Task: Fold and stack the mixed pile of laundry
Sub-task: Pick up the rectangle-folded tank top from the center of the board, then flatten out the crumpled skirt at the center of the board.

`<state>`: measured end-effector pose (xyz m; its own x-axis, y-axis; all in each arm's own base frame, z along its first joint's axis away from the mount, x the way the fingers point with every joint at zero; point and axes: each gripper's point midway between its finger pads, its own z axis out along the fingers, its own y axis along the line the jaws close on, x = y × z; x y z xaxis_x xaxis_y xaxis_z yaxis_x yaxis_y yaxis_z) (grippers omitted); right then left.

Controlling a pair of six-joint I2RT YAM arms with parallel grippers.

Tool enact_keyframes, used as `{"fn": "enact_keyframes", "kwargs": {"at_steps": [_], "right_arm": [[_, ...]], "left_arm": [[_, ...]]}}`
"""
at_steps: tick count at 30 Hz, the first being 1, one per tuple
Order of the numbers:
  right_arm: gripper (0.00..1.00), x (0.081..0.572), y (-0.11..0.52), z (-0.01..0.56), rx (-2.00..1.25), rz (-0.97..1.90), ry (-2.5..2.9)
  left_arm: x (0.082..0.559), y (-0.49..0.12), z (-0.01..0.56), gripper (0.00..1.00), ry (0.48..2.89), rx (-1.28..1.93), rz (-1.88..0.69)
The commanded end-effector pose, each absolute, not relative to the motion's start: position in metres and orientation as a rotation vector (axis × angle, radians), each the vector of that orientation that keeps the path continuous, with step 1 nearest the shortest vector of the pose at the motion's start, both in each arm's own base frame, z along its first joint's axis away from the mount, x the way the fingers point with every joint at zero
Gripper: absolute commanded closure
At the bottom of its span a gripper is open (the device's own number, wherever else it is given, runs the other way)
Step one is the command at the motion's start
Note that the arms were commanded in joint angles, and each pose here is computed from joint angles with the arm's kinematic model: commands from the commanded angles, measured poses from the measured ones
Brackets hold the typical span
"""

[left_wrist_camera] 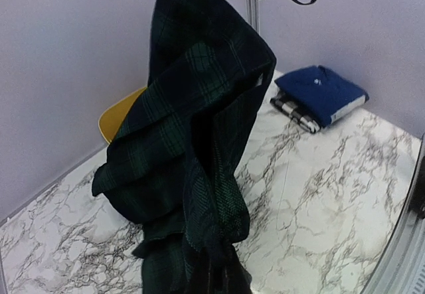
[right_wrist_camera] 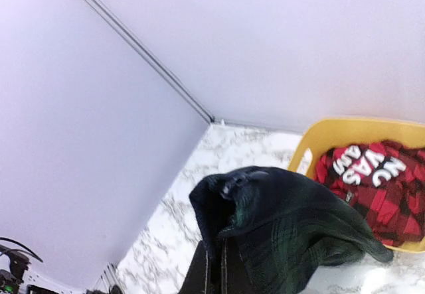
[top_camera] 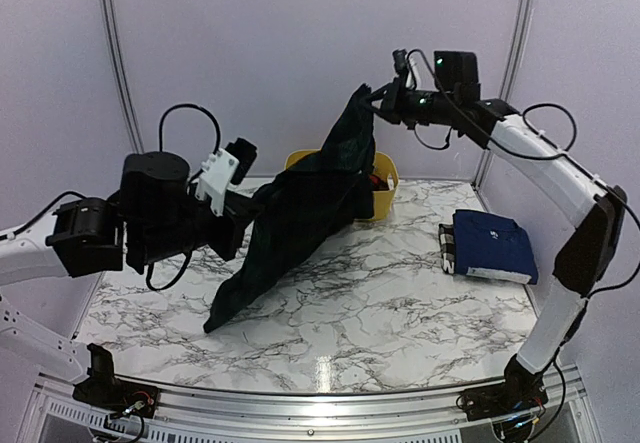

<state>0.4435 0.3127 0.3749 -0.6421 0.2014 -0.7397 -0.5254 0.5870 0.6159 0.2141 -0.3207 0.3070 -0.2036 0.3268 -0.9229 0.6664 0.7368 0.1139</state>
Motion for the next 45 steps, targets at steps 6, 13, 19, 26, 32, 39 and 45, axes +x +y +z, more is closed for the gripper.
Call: {"fn": "enact_keyframes", "kwargs": {"at_steps": [6,13,19,26,32,39,45], "right_arm": [[1.0,0.403,0.281,0.525,-0.106,1.178,1.636],[1.0,0.412,0.363,0.463,-0.198,1.325,1.774],[1.0,0.395,0.456,0.492,-0.372,1.565,1.672],[1.0,0.369,0.469,0.535,-0.427,1.78,1.469],[1.0,0.395,0.422,0.4,-0.406,1.557,1.837],[0.43,0.398,0.273,0.173,-0.275,1.027,2.465],[0.24,0.393,0.203,0.186,-0.234,0.696,2.431]], "left_arm": [[0.199,-0.304,0.428,1.0,1.628,0.605,-0.629],[0.215,-0.221,0.439,1.0,1.63,0.219,-0.511],[0.195,-0.149,0.481,1.0,1.512,0.038,-0.585],[0.185,-0.197,0.488,1.0,1.557,0.311,-0.633],[0.189,-0.311,0.37,1.0,1.808,0.719,-0.606],[0.162,-0.432,0.283,0.03,1.923,1.045,-0.657],[0.191,-0.41,0.295,0.01,1.919,0.83,-0.66]]}}
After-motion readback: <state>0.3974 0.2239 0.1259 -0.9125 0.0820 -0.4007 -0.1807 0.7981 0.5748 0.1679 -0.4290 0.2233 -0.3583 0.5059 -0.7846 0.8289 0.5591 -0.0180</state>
